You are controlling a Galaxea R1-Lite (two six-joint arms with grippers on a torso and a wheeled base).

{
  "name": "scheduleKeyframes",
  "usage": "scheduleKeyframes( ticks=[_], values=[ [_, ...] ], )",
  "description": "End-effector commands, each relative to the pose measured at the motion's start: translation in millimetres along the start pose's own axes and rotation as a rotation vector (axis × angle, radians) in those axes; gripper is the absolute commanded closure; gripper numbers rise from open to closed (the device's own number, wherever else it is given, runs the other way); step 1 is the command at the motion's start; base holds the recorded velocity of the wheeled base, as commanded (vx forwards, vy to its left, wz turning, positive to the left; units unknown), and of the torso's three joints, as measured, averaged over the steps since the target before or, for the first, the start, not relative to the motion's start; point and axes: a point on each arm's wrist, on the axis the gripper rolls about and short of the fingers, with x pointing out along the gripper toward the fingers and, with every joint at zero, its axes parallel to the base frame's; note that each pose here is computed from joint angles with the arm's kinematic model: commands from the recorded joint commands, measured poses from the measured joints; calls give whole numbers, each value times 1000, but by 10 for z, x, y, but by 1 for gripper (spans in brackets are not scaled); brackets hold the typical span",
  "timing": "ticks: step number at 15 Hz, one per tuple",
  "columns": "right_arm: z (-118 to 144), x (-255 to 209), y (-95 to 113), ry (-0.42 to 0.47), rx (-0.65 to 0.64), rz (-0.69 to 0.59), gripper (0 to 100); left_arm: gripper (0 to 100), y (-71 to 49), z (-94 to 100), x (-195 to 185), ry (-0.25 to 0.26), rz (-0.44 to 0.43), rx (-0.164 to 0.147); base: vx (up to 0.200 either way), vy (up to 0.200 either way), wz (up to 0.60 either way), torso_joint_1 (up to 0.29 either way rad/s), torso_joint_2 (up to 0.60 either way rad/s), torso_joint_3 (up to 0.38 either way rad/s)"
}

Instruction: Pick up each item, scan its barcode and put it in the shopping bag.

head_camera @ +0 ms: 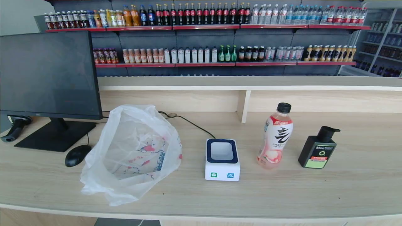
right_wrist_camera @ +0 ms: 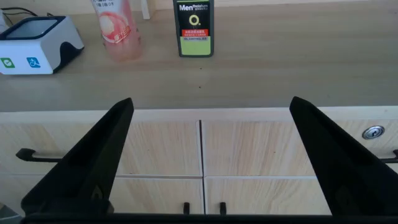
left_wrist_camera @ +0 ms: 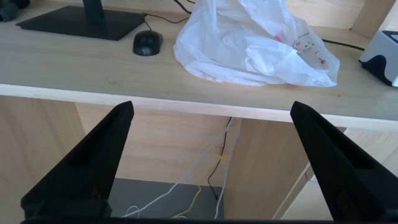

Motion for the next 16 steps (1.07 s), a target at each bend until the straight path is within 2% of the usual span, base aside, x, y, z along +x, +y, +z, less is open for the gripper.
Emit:
scheduleKeyframes(
  ticks=[1,10,12,16],
  values=[
    [0,0,0,0,-2,1,0,0,0,0,0,0,1,0,0,0,0,0,0,0],
    [5,0,2,-5,-36,8,0,0,0,0,0,0,1,0,0,0,0,0,0,0],
    [109,-16,4,-78,-35,13,0,0,0,0,-1,-2,1,0,0,0,0,0,0,0],
    [286,-64,6,-127,-32,23,0,0,0,0,-1,-2,1,0,0,0,0,0,0,0]
  ],
)
